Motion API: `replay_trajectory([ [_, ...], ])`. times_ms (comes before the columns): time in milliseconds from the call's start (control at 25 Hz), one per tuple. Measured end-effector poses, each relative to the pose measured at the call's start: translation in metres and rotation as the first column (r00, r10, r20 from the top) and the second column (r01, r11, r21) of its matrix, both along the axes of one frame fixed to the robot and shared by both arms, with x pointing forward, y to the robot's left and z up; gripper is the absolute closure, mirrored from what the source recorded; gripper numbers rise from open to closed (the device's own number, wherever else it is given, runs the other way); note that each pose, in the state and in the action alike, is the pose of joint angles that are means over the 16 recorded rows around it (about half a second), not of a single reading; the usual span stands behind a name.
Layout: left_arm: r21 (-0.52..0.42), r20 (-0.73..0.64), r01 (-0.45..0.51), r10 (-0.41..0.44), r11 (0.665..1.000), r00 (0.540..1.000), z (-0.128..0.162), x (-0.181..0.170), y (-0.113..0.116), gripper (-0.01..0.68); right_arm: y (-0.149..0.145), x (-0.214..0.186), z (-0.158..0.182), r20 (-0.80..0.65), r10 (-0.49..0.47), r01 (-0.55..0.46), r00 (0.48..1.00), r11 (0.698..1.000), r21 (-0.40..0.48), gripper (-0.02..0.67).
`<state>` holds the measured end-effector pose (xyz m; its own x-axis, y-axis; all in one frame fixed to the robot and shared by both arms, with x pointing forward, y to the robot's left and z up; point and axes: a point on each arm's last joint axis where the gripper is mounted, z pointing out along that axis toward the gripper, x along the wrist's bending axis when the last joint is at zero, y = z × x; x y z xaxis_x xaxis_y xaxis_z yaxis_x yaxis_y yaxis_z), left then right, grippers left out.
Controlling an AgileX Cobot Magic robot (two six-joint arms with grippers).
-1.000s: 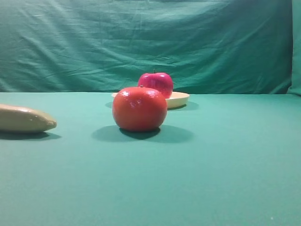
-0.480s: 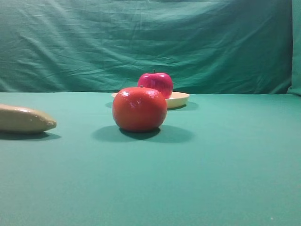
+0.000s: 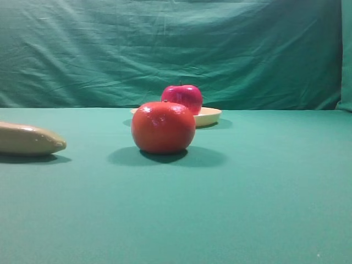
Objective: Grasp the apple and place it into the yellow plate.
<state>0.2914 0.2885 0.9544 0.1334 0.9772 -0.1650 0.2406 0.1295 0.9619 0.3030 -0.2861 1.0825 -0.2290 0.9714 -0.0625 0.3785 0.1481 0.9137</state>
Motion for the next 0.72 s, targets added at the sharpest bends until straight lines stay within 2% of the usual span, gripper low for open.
replay_trajectory([
  [360, 0.0, 0.0, 0.0, 0.0, 1.0, 1.0, 0.0, 0.0, 0.0, 0.516, -0.012, -0.015, -0.048, 0.108, -0.168, 0.166, 0.98, 0.986, 0.031, 0.649],
  [720, 0.0, 0.0, 0.0, 0.0, 1.0, 1.0, 0.0, 0.0, 0.0, 0.516, -0.014, -0.013, -0.099, 0.165, -0.223, 0.215, 0.961, 0.975, 0.064, 0.649],
])
